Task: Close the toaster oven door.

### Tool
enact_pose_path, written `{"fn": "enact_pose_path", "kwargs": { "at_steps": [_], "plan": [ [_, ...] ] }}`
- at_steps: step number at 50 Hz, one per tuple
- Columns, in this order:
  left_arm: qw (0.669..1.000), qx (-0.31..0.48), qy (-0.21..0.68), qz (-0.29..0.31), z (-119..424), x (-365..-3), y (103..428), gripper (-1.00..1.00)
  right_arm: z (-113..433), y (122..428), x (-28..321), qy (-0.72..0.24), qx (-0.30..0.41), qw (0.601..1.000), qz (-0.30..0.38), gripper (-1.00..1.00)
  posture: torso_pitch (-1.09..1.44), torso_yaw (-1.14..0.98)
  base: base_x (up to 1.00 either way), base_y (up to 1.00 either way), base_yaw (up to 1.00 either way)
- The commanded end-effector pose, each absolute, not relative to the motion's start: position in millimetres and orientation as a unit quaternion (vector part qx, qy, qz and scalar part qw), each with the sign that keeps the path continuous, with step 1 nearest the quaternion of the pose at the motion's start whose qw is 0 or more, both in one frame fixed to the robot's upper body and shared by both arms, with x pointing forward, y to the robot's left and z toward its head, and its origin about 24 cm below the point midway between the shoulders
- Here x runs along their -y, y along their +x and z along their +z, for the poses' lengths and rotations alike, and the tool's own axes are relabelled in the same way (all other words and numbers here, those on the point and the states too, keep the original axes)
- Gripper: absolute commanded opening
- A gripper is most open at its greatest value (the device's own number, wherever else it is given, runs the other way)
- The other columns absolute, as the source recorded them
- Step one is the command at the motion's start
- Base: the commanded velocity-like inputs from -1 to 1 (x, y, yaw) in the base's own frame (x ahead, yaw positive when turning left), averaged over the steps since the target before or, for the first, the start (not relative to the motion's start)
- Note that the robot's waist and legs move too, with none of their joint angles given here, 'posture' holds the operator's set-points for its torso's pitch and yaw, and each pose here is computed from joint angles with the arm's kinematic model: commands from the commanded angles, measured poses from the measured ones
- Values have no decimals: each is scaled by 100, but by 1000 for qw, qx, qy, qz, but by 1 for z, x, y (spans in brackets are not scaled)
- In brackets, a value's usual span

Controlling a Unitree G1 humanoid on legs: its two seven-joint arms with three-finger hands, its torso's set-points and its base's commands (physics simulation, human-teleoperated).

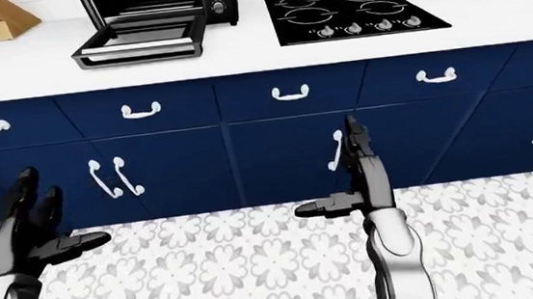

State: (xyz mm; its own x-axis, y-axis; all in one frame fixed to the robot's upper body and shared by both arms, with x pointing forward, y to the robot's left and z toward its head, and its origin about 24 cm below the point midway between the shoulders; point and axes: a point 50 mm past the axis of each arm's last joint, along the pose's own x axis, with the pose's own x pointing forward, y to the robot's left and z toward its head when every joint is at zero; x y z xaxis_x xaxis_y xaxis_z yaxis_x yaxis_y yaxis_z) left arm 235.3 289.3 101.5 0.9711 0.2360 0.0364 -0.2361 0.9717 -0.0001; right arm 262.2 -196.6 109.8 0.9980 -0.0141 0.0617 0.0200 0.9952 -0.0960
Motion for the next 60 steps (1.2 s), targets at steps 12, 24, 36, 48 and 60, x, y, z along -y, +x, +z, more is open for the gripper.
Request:
{"fn": "enact_pose_path", "kwargs": {
  "at_steps": [12,24,36,48,60],
  "plan": [
    [984,96,-12,151,158,-326,220,100,159,261,212,-81,103,991,-17,100,0,0,0,0,0],
    [978,111,17,173,173,-341,214,100,188,259,224,-99,125,987,-23,100,0,0,0,0,0],
    [976,121,30,181,180,-348,211,100,204,256,224,-108,144,984,-20,100,0,0,0,0,0],
    [975,131,31,178,187,-346,207,100,210,254,226,-117,155,981,-22,100,0,0,0,0,0],
    [973,138,37,180,192,-347,208,100,215,252,224,-114,162,980,-18,100,0,0,3,0,0]
  ]
}}
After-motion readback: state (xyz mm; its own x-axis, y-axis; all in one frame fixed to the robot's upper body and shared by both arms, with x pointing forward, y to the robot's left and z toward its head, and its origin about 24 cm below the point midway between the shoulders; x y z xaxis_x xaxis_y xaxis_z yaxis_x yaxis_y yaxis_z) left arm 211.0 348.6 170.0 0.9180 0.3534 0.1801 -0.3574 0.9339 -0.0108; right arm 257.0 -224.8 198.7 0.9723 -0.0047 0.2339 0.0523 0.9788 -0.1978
